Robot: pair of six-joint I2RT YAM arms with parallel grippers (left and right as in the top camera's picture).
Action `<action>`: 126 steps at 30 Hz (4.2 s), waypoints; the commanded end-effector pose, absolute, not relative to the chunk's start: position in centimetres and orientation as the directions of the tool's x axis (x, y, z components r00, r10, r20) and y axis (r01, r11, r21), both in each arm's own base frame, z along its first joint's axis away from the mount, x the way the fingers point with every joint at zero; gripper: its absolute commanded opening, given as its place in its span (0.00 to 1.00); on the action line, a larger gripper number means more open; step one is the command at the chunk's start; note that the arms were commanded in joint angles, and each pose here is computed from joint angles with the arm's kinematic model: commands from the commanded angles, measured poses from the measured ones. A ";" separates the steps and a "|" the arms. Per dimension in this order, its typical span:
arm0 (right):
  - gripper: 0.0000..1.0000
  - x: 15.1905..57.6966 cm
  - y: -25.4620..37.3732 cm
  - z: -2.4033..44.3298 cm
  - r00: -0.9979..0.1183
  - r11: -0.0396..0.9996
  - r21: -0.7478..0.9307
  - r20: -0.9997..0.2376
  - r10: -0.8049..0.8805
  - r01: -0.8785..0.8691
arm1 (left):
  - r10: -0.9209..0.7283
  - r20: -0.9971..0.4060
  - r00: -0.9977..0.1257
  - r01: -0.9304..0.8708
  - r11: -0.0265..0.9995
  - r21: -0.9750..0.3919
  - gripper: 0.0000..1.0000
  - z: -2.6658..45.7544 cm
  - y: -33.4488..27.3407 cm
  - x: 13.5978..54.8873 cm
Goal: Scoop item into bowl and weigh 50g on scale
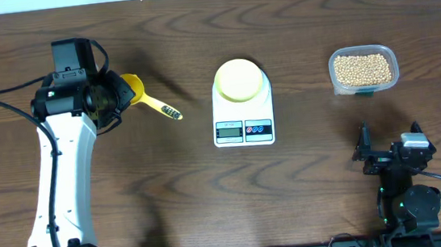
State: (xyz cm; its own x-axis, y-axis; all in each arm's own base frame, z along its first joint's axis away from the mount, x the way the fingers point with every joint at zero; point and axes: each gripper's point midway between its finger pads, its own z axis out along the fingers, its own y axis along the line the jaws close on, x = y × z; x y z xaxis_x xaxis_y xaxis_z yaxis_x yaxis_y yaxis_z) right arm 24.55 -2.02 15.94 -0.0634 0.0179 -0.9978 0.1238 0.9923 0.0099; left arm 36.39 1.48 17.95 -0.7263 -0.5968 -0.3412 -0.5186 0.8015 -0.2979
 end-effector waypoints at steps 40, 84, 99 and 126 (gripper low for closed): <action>0.99 24.7 1.1 17.9 0.007 0.989 0.133 -0.991 0.134 -0.057 | -0.763 -0.177 -0.622 -0.712 0.645 -0.279 0.08 16.7 1.0 33.2; 0.99 24.9 5.5 27.2 -0.109 0.603 0.719 -0.669 0.735 -0.347 | -0.781 -0.163 -0.602 -0.717 0.619 -0.319 0.08 17.0 -1.8 33.8; 0.99 31.5 12.7 26.4 -0.592 0.451 0.797 -0.602 0.536 -0.401 | -0.781 -0.166 -0.602 -0.716 0.619 -0.323 0.08 17.0 -1.8 33.9; 0.99 37.4 9.0 20.7 -0.523 0.230 0.971 -0.162 0.837 0.066 | -0.781 -0.161 -0.603 -0.718 0.619 -0.317 0.07 17.0 -1.8 33.8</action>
State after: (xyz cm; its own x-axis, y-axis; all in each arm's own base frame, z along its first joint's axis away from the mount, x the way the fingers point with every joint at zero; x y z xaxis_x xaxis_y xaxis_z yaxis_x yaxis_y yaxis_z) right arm 36.52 9.72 19.67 -0.5817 0.7521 -0.3100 -0.0235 0.3653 0.9306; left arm 34.02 -1.82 16.92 -0.6082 -0.7771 -0.1622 -0.7123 0.6244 -0.3205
